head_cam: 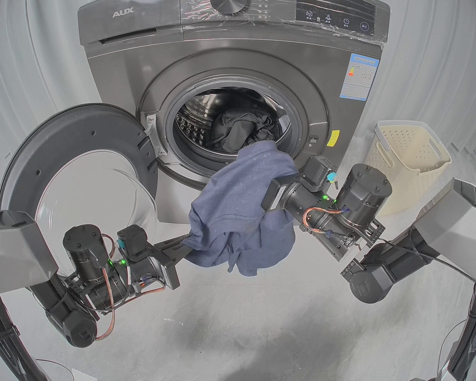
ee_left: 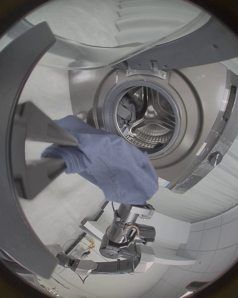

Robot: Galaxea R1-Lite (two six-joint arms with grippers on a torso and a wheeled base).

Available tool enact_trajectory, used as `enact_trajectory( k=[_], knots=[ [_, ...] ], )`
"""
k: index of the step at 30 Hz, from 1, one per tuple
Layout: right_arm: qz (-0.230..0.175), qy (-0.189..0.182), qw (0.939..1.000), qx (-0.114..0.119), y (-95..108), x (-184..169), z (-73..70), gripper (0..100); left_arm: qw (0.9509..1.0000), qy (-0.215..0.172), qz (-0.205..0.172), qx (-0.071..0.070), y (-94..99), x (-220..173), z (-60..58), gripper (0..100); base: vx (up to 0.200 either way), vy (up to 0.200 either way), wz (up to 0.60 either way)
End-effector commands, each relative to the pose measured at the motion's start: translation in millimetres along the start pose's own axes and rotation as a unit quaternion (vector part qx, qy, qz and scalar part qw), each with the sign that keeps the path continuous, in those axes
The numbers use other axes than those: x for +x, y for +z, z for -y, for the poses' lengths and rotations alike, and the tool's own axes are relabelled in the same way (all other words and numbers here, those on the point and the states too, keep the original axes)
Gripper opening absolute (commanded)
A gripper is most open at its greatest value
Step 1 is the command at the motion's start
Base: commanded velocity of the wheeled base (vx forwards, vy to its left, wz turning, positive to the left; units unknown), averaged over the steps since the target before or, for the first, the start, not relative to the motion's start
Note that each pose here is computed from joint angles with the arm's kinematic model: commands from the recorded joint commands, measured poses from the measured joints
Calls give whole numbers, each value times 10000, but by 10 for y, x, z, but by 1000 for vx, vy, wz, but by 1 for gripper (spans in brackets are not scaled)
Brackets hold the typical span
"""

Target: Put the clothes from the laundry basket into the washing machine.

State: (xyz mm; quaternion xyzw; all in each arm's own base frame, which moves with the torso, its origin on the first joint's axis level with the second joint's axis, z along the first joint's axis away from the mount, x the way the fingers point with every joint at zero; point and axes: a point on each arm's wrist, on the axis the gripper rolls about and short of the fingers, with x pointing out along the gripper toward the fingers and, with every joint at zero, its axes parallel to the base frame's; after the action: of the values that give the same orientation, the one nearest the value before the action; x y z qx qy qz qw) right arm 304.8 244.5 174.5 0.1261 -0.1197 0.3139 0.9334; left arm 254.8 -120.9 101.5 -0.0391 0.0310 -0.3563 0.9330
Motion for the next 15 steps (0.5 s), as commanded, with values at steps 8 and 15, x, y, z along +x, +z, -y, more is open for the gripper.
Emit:
enact_trajectory(
  k=[8, 15],
  knots=[
    [84, -21, 10000, -17, 54, 8, 26, 0, 9987, -70, -486, -148, -217, -60, 31, 100, 0, 0, 0],
    [70, 14, 10000, -6, 47, 4, -3, 0, 9910, -530, -1227, 64, -511, -222, 119, 100, 0, 0, 0]
  ],
)
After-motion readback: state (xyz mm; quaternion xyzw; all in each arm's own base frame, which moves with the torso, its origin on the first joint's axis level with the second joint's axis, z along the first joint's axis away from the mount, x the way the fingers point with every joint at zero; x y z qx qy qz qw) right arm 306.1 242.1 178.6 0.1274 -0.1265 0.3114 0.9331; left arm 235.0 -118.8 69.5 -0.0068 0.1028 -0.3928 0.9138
